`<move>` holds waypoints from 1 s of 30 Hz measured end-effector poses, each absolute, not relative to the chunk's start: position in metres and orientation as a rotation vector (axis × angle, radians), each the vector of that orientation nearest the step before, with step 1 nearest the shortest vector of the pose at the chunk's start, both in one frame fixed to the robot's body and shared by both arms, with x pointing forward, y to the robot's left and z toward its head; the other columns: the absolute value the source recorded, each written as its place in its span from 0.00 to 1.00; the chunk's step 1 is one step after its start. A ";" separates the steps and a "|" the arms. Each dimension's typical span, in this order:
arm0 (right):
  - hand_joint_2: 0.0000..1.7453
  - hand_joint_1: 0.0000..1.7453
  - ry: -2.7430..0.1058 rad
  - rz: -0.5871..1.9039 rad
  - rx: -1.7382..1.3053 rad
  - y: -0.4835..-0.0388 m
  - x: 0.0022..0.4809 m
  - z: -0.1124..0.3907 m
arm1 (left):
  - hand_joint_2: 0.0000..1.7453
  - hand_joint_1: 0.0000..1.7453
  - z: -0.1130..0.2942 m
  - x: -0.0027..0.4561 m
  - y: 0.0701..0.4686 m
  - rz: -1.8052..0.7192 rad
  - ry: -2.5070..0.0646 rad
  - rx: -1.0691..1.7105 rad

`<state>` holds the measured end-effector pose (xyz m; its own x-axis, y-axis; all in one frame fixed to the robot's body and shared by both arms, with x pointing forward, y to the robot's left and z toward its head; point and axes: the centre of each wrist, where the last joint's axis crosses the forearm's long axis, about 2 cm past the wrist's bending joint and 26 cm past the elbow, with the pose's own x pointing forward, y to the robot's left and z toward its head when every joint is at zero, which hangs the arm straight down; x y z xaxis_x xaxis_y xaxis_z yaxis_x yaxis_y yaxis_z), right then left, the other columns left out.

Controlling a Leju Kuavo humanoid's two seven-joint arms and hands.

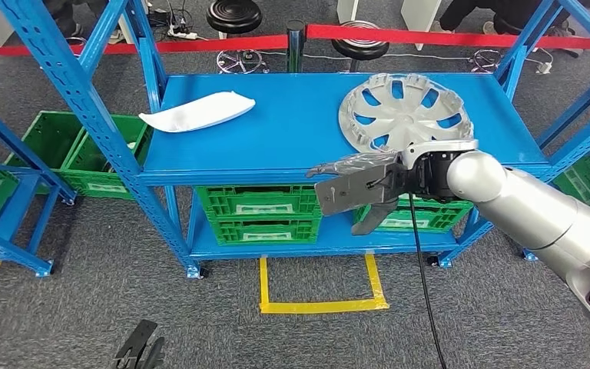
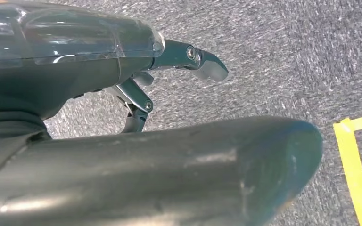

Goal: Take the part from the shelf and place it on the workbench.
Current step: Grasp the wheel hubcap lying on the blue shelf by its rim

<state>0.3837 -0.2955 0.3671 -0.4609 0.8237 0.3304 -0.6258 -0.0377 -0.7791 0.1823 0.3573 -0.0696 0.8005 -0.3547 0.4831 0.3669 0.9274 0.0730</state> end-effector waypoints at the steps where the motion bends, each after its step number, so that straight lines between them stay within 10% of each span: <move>1: 1.00 0.00 -1.136 1.717 -0.253 -0.295 0.384 0.367 | 0.00 0.00 -0.070 0.182 0.357 -0.387 -0.513 -0.025; 19: 1.00 0.00 -1.227 1.650 -0.406 -0.309 0.392 0.393 | 0.00 0.00 -0.070 0.181 0.357 -0.387 -0.511 -0.028; 30: 1.00 0.00 -1.500 1.268 -1.202 -0.426 0.438 0.454 | 0.00 0.00 -0.074 0.172 0.356 -0.391 -0.478 -0.041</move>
<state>0.4376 -0.4265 0.4544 -0.2133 0.9770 0.0049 0.1576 0.0394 -0.9867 0.1721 0.3556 -0.0738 0.8155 -0.3568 0.4556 0.3756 0.9253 0.0524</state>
